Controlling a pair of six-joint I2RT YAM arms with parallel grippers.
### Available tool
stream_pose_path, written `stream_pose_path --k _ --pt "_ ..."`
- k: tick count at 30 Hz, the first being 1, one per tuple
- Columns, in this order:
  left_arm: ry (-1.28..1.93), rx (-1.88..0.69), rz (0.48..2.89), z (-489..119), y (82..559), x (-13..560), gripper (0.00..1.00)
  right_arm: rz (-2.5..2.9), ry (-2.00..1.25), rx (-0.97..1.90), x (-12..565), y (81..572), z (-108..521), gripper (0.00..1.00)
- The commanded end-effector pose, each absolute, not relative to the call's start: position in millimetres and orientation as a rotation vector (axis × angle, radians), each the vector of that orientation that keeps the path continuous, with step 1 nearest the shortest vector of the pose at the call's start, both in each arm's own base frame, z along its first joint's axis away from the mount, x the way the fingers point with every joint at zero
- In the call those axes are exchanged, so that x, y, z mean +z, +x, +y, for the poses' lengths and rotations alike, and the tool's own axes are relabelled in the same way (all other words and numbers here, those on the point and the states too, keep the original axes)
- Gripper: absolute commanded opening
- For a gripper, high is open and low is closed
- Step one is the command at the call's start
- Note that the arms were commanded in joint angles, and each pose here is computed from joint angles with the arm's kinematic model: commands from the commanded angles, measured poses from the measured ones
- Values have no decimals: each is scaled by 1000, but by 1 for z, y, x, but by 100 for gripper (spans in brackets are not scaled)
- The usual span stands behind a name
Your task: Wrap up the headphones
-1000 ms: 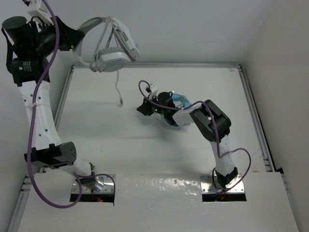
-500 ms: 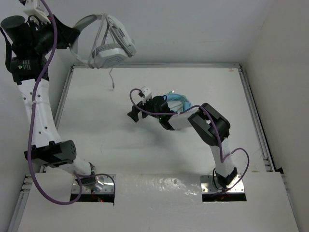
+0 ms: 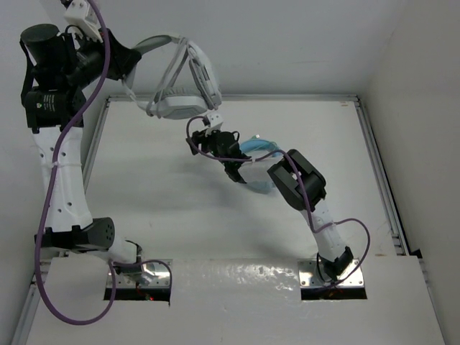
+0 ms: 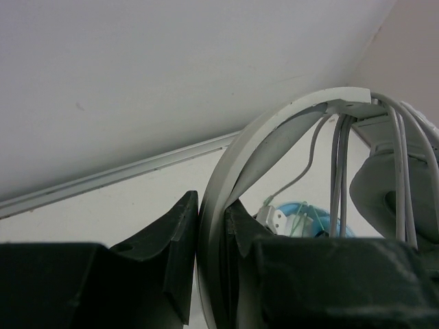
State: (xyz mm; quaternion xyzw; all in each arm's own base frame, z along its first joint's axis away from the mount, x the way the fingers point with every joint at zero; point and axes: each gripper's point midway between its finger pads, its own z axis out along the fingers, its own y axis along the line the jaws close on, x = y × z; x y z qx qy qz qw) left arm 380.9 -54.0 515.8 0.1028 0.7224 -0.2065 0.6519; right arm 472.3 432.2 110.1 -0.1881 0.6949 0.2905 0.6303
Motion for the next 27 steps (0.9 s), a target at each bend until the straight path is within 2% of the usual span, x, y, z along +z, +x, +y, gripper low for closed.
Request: stream_pose_path --k 1,2,6,12,15,18,19,21,27 --pt "268 -446 1521 -61 353 555 0 1535 -319 592 131 490 421 61" --pt "269 -445 1522 -62 352 555 0 1516 -324 606 136 488 422 57" --pt "271 -443 1519 -61 353 556 0 1525 -473 706 127 461 439 71" --pt "254 -417 1504 -57 360 562 0 1485 -681 793 120 406 450 75" --pt "249 -402 1506 -54 363 561 0 1530 -654 826 127 396 443 76" --pt "246 -397 1510 -53 366 559 0 1550 -621 813 128 396 436 83" --pt "246 -401 1514 -54 366 557 0 1549 -609 803 130 399 436 93" --pt "248 -413 1516 -55 366 557 0 1556 -580 771 137 413 440 99" --pt "259 -414 1503 -57 356 562 0 1568 -635 811 132 421 465 99"
